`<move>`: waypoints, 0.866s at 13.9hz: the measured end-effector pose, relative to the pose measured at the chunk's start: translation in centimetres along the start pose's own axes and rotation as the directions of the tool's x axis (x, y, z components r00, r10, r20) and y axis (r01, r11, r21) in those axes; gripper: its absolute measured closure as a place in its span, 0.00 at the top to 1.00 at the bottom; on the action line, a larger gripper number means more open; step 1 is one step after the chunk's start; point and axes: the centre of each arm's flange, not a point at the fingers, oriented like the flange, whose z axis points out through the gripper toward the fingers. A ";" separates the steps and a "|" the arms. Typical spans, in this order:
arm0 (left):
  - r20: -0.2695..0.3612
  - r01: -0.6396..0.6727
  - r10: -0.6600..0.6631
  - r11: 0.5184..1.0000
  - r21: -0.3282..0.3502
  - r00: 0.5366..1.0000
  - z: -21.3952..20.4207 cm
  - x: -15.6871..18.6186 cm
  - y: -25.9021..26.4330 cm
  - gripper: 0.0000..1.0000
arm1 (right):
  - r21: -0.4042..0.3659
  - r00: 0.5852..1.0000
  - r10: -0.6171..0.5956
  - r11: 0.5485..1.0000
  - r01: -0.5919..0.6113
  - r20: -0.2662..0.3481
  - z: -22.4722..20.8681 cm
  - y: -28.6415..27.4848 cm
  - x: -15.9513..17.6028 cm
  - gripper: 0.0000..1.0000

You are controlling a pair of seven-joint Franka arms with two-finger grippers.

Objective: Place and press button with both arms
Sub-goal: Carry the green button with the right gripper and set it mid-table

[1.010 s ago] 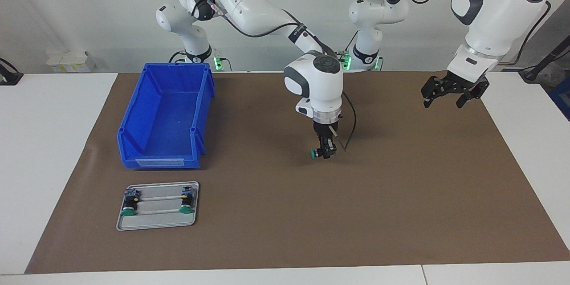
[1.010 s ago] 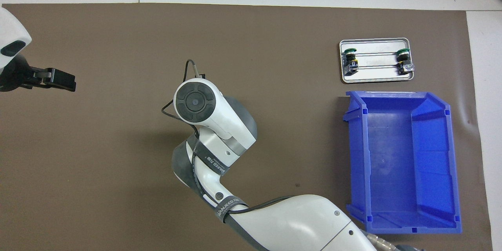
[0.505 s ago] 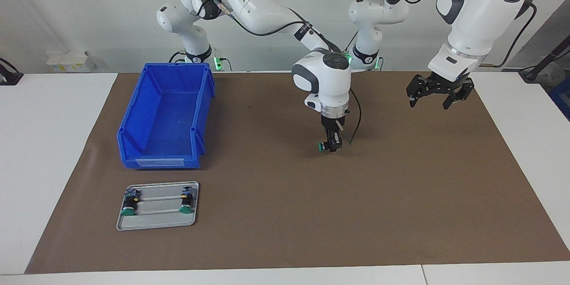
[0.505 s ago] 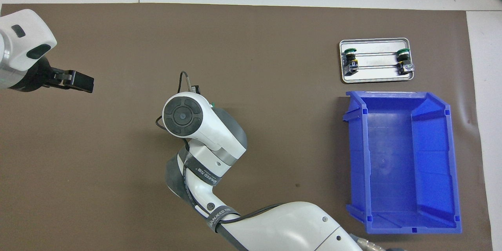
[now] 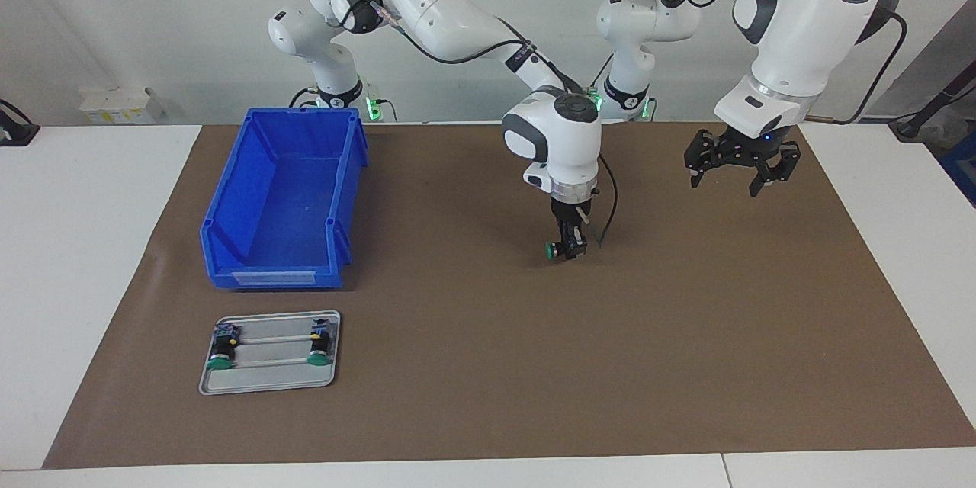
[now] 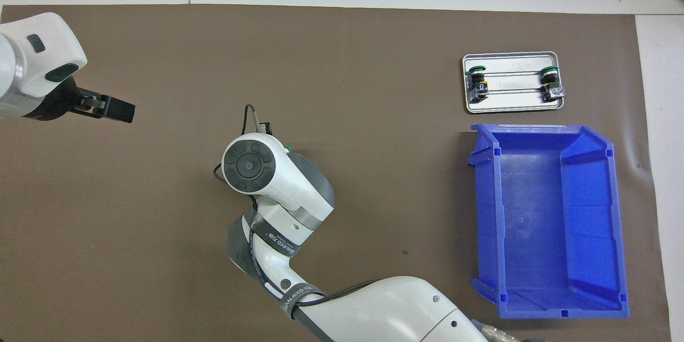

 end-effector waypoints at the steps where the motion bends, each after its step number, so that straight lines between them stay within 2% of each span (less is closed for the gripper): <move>1: -0.010 -0.020 0.020 1.000 0.002 1.000 0.3 0.0 0.1 1.00 | -0.003 1.000 -0.005 1.000 0.005 -0.001 0.2 0.3 -0.2 0.33; 5: -0.060 -0.169 0.170 0.985 0.022 0.984 2.2 -0.3 0.2 1.00 | -0.014 1.000 -0.020 1.000 0.020 -0.006 1.0 1.5 -0.8 0.33; 9: -0.054 -0.399 0.400 0.916 0.039 0.915 2.5 -1.1 0.1 1.00 | 0.002 1.000 -0.021 1.000 0.021 0.006 1.4 1.4 -0.6 0.33; 10: -0.058 -0.444 0.446 0.895 0.047 0.893 2.4 -1.1 0.1 1.00 | 0.005 1.000 -0.026 1.000 0.026 0.007 1.3 1.3 -0.5 0.38; 12: -0.058 -0.528 0.531 0.847 0.056 0.846 2.5 -1.1 0.2 1.00 | 0.022 0.999 -0.052 0.998 0.052 0.011 0.3 0.4 0.1 0.57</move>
